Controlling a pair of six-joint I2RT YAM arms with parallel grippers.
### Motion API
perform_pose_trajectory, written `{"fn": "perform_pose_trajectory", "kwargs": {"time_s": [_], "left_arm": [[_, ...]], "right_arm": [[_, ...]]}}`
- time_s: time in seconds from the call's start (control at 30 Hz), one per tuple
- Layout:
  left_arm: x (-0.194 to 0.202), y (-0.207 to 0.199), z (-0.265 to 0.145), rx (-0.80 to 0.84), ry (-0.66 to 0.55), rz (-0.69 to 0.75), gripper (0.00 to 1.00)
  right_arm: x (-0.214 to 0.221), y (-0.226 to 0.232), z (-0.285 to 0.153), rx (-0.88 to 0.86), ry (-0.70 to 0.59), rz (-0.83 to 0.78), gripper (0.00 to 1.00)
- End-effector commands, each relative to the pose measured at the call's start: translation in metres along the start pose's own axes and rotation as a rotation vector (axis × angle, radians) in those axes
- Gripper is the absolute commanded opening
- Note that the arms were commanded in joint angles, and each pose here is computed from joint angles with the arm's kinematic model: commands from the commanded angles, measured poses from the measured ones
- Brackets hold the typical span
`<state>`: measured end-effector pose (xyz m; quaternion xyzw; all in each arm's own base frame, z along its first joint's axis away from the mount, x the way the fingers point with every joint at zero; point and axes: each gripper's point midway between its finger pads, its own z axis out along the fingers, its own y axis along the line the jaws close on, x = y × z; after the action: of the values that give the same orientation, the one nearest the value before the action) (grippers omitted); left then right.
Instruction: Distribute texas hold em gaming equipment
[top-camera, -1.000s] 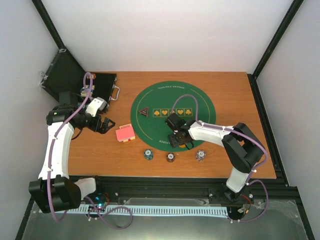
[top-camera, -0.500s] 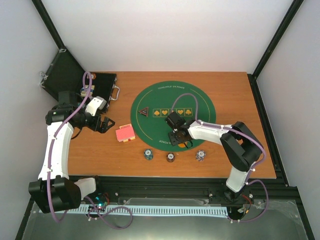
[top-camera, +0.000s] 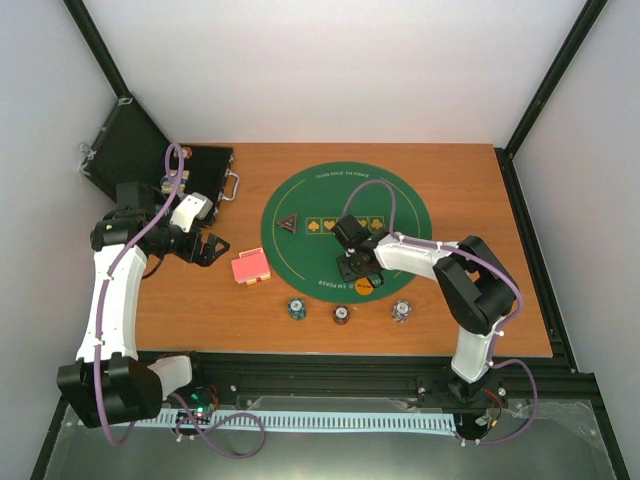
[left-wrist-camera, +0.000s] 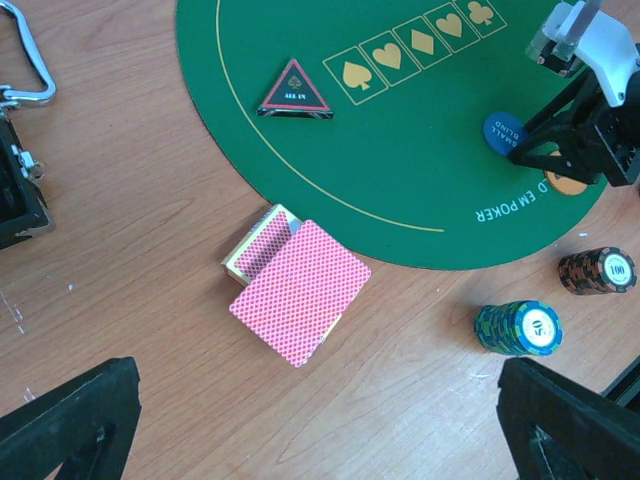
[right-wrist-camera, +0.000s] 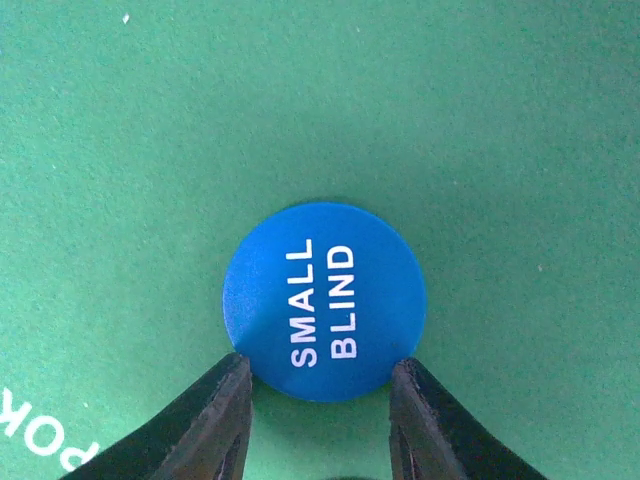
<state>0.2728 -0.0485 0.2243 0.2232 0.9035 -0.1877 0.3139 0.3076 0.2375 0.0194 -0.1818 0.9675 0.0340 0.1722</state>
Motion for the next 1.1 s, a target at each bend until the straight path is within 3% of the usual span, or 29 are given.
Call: {"fn": "perform_pose_trajectory", "kwargs": {"time_s": [0.0,0.3,1.07], "left_arm": [[-0.007,0.0,-0.008,-0.02,-0.023,0.017,1.0],[-0.007,0.004,-0.007,-0.031,-0.023,0.013,1.0],[-0.02,0.008,0.003,0.025,-0.037,-0.028,1.0]], "right_arm": [[-0.012,0.002,0.007,-0.004,-0.009,-0.004,0.38],[-0.029,-0.015,0.024,0.032,-0.018,0.029,0.36],[-0.183,-0.079,0.09,0.146,-0.055,0.089,0.33]]}}
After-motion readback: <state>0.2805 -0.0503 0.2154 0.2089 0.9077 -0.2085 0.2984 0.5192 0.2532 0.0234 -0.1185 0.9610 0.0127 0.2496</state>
